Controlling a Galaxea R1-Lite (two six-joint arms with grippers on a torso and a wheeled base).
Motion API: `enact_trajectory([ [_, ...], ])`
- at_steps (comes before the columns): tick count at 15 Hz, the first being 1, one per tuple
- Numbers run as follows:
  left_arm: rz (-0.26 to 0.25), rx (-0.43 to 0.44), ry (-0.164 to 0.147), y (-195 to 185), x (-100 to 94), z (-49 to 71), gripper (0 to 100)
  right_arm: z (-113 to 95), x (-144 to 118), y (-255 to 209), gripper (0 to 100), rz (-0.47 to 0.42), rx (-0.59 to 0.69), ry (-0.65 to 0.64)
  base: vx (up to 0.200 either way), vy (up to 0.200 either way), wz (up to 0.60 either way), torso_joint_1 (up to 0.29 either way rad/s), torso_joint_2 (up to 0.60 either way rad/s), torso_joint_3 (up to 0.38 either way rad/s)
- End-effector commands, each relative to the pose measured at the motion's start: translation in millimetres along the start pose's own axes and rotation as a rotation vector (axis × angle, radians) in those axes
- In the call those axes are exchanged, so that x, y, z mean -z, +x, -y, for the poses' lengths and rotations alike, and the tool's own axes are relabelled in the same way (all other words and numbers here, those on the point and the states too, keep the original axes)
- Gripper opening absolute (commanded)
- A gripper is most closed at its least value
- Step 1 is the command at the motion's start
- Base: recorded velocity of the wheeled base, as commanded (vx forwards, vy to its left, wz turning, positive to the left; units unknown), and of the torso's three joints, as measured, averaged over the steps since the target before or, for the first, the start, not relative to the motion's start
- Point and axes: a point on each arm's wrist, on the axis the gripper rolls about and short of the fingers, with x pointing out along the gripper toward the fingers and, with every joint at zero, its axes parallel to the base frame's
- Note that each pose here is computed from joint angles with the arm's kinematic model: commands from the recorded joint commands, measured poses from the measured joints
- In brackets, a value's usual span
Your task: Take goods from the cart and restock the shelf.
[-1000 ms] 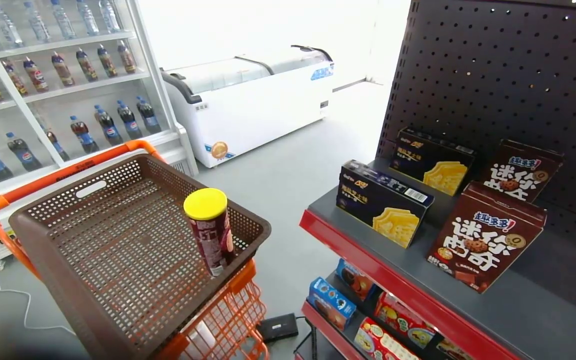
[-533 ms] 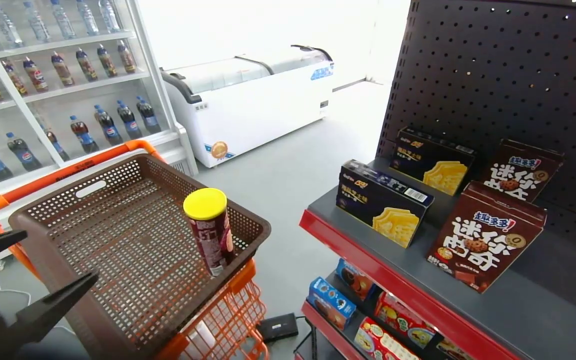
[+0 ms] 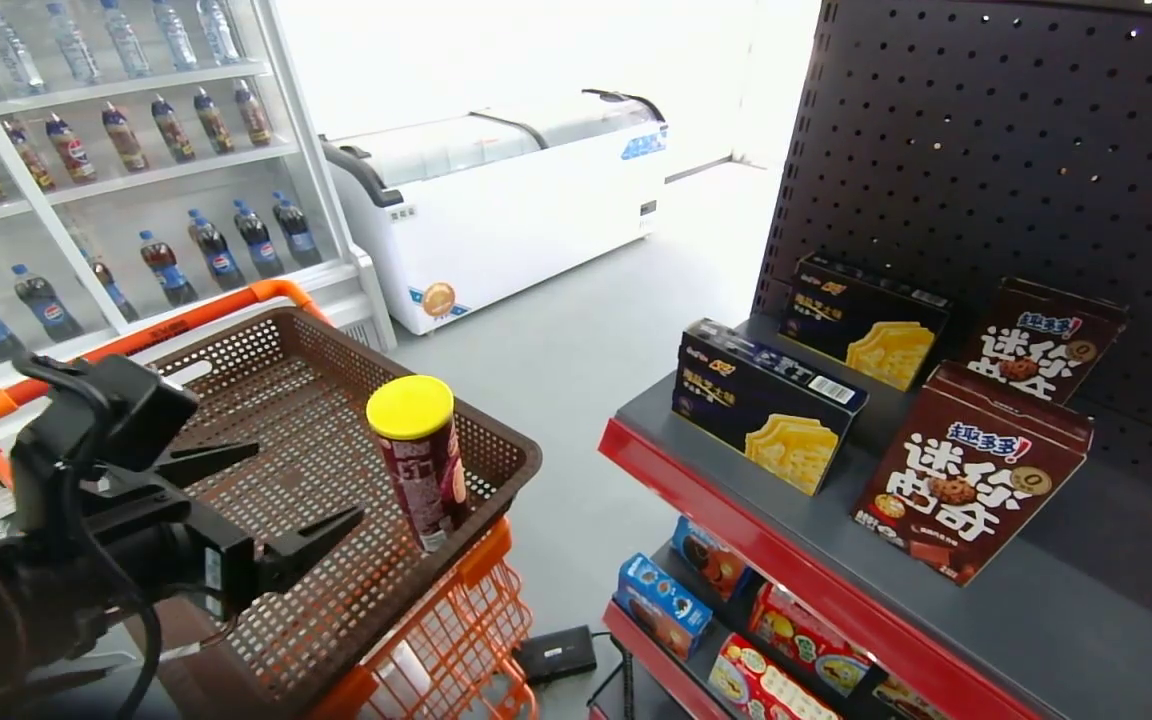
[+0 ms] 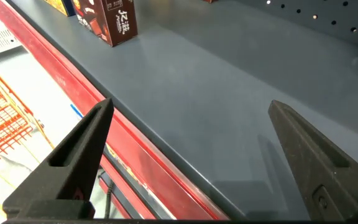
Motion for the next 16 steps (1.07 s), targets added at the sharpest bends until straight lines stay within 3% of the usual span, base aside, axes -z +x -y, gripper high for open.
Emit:
enact_trajectory([
  [1,-0.083,0.048,-0.002,36.4,14.8,7.8,100,0.0,0.0,0.1,100,-0.001,0.000,-0.001,0.000,0.000,0.00,0.000,0.00,0.000],
  [5,-0.065,0.061,0.029,72.9,22.2,24.1,100,0.0,0.0,0.1,100,-0.001,0.000,-0.001,0.000,0.000,0.00,0.000,0.00,0.000],
  [16,0.007,-0.008,0.028,120.8,42.8,21.2,100,0.0,0.0,0.1,100,-0.001,0.000,-0.001,0.000,0.000,0.00,0.000,0.00,0.000],
])
